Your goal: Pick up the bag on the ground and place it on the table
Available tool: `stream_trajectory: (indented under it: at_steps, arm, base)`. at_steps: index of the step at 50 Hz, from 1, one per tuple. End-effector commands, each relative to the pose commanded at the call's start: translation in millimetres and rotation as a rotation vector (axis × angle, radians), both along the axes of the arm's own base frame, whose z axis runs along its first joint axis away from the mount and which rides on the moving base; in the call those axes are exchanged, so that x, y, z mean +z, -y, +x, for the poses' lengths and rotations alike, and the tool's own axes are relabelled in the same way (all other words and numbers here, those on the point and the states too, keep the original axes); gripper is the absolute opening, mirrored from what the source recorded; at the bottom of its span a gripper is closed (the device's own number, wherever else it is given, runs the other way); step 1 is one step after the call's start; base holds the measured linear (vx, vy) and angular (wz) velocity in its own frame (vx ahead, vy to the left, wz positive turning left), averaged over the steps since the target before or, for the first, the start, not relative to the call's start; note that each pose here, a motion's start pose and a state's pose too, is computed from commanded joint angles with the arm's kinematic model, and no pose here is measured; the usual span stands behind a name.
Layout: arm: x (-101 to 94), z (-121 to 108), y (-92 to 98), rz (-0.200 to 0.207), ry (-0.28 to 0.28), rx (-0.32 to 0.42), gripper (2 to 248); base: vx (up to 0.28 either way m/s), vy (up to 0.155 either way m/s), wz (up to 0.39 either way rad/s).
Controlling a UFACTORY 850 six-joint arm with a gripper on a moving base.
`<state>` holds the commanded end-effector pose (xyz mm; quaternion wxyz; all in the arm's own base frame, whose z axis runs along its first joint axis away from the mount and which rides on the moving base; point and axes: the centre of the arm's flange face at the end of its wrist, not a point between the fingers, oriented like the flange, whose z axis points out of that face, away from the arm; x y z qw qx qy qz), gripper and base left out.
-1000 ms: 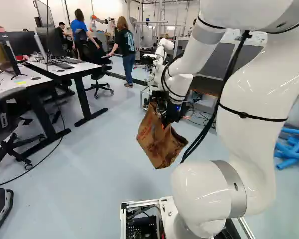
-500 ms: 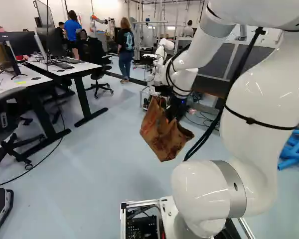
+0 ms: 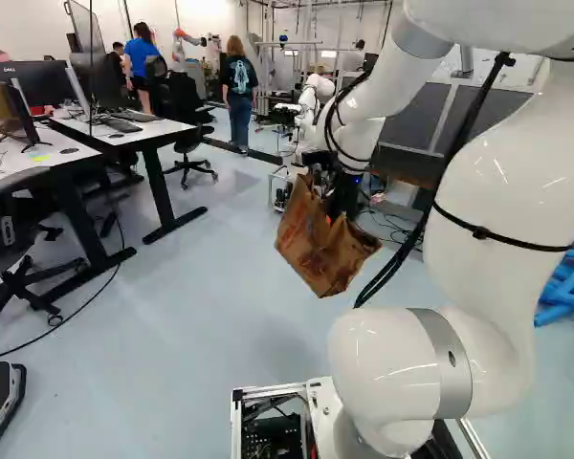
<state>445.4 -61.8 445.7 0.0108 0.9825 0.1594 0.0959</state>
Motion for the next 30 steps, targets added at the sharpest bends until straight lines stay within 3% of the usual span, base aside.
stream_trajectory:
  at_steps: [30]
  arm:
    - [42.8, 11.6, -5.7, 0.044, -0.106, 0.008, 27]
  base:
    - [0.0, 0.0, 0.0]
